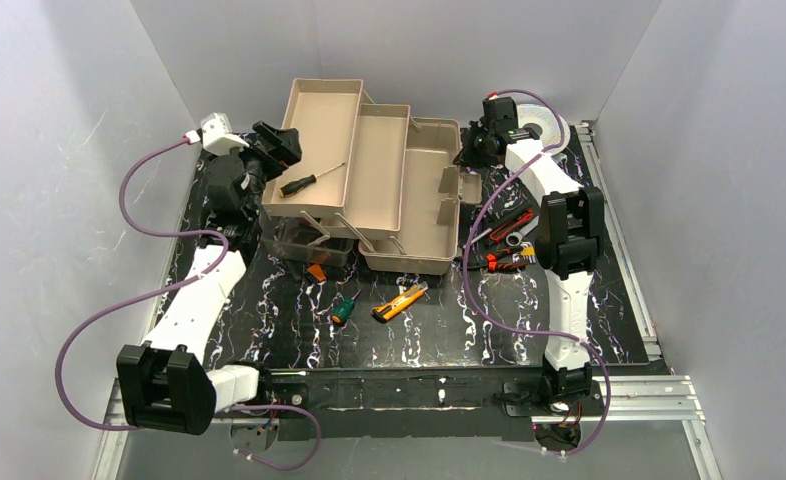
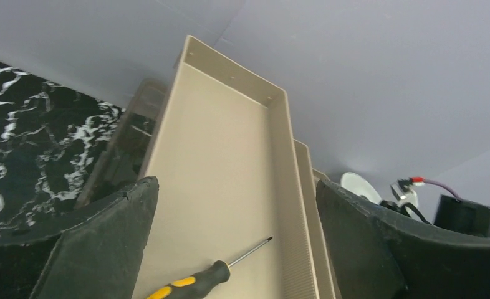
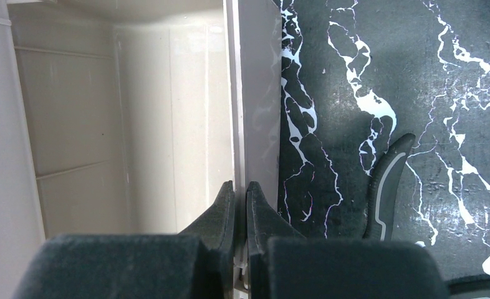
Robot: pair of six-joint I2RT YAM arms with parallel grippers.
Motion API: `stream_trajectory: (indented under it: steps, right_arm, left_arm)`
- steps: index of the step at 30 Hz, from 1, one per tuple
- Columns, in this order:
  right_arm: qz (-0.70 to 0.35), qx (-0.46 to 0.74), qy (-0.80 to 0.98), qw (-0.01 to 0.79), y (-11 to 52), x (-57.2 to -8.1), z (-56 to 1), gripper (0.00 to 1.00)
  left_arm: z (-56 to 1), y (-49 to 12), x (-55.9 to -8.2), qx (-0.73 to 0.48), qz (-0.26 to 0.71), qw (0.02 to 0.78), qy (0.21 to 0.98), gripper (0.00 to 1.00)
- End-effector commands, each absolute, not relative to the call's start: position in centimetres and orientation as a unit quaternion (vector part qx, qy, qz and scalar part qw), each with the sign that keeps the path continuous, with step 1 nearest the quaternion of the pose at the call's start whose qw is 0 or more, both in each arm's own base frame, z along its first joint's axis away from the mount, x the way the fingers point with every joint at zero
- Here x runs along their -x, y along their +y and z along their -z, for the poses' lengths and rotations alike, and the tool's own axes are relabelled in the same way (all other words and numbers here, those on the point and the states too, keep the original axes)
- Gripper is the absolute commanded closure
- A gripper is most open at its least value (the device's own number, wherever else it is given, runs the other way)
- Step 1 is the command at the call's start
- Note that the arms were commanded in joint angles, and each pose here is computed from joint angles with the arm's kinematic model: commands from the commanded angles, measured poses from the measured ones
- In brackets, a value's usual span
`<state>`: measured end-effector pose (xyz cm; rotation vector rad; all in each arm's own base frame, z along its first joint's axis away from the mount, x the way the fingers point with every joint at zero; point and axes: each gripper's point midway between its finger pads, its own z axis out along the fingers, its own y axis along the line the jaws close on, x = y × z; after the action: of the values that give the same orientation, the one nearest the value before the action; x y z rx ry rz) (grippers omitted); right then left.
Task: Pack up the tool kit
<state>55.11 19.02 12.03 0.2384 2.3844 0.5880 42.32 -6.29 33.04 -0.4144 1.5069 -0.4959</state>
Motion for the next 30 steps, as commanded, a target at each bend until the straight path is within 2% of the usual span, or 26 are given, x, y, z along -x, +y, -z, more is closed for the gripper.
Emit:
stream_trajectory:
  steps: [1, 4, 8, 11, 16, 24, 30]
  right_arm:
    - [-0.282, -0.106, 0.870, 0.390, 19.4, -56.6, -19.0, 0.99]
    - [-0.278, -0.105, 0.871, 0.391, 19.3, -56.5, -18.9, 0.99]
    - [-0.272, -0.106, 0.872, 0.393, 19.0, -56.5, -19.0, 0.99]
    - [-0.265, -0.105, 0.874, 0.394, 18.7, -56.6, -19.1, 0.99]
    - [-0.255, -0.107, 0.877, 0.392, 17.7, -56.7, -18.9, 0.99]
    - [-0.241, -0.109, 0.880, 0.395, 16.3, -56.8, -19.0, 0.99]
    - [-0.230, -0.103, 0.879, 0.405, 14.6, -57.2, -19.8, 0.99]
  left_arm:
    - [-37.0, -3.2, -40.7, 0.215, 0.148, 0.708, 0.656, 0.02]
    - [-36.3, 0.0, -39.4, 0.280, 0.078, 0.675, 0.679, 0.02]
    - [-34.3, 1.8, -38.5, 0.298, 0.043, 0.617, 0.727, 0.02]
    - [-32.0, 3.6, -39.2, 0.323, 0.061, 0.577, 0.748, 0.02]
    - [-25.3, 6.5, -41.1, 0.412, 0.147, 0.453, 0.777, 0.02]
    - [-18.2, 4.6, -44.7, 0.448, 0.239, 0.332, 0.795, 0.02]
    - [-13.6, 3.9, -45.5, 0.492, 0.255, 0.265, 0.789, 0.02]
